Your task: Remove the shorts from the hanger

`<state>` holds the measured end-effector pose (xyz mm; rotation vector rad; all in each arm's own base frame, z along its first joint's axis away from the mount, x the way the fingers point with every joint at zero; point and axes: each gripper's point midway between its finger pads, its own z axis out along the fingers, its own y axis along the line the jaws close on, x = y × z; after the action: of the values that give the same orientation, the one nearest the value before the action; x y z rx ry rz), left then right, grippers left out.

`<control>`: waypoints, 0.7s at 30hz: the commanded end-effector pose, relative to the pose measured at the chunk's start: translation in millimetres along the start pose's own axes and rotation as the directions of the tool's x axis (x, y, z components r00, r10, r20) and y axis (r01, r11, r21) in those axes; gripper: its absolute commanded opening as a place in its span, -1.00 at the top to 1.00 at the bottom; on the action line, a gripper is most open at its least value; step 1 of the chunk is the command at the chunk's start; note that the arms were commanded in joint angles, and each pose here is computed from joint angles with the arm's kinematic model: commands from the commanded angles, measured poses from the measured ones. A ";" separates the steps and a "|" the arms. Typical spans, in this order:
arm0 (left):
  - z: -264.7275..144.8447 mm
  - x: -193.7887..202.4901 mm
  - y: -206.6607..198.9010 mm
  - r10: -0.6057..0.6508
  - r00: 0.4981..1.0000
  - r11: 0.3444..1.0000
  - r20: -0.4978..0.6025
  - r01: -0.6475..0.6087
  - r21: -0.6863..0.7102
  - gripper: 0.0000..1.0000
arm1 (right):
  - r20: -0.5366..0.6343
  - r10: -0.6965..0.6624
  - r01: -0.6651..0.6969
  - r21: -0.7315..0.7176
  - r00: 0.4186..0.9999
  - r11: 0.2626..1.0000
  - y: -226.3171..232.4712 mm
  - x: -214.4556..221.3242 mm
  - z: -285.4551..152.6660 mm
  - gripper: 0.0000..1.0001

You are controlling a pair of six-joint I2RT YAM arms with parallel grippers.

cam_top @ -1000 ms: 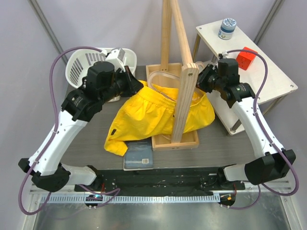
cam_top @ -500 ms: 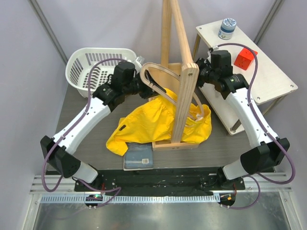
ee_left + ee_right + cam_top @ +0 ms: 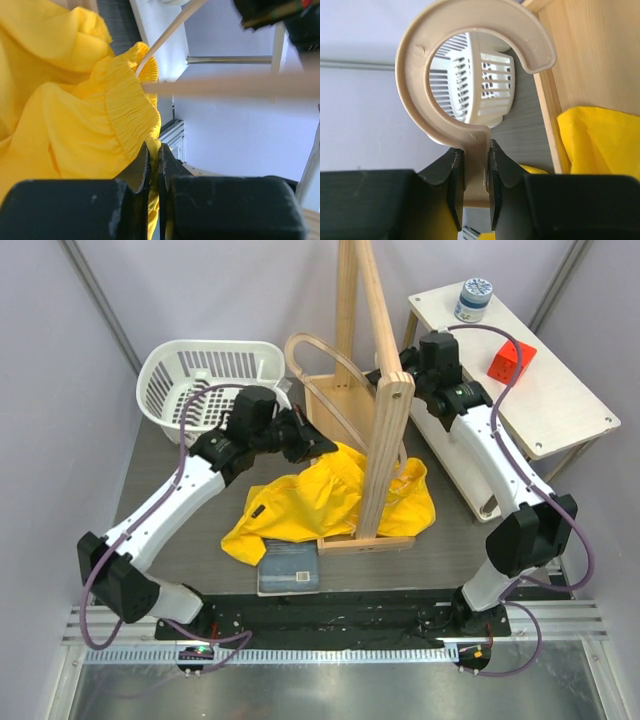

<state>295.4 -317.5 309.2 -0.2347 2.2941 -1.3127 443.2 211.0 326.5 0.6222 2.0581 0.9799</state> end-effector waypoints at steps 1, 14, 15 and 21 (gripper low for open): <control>-38.0 -5.0 2.3 -0.006 0.997 1.000 0.083 0.005 0.010 1.00 | 0.121 0.118 -0.101 -0.138 0.986 0.985 51.3 -38.8 0.4 0.98; -134.2 -65.3 13.0 0.112 0.931 0.988 0.346 -0.067 -0.139 1.00 | 0.209 -0.014 -0.003 0.079 0.978 0.997 11.8 -55.4 10.8 0.98; -141.6 -66.0 18.4 0.136 0.928 0.981 0.346 -0.077 -0.179 1.00 | 0.216 -0.024 0.003 0.097 0.976 0.995 7.1 -56.0 8.0 0.98; -199.1 -99.5 24.0 0.218 0.849 0.946 0.482 -0.062 -0.319 0.99 | 0.231 -0.109 0.065 0.190 0.967 0.980 -10.9 -54.6 -22.7 0.98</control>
<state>297.0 -158.3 380.0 -0.4341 2.0596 -0.8955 482.5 180.5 310.2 0.7617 2.0262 0.7113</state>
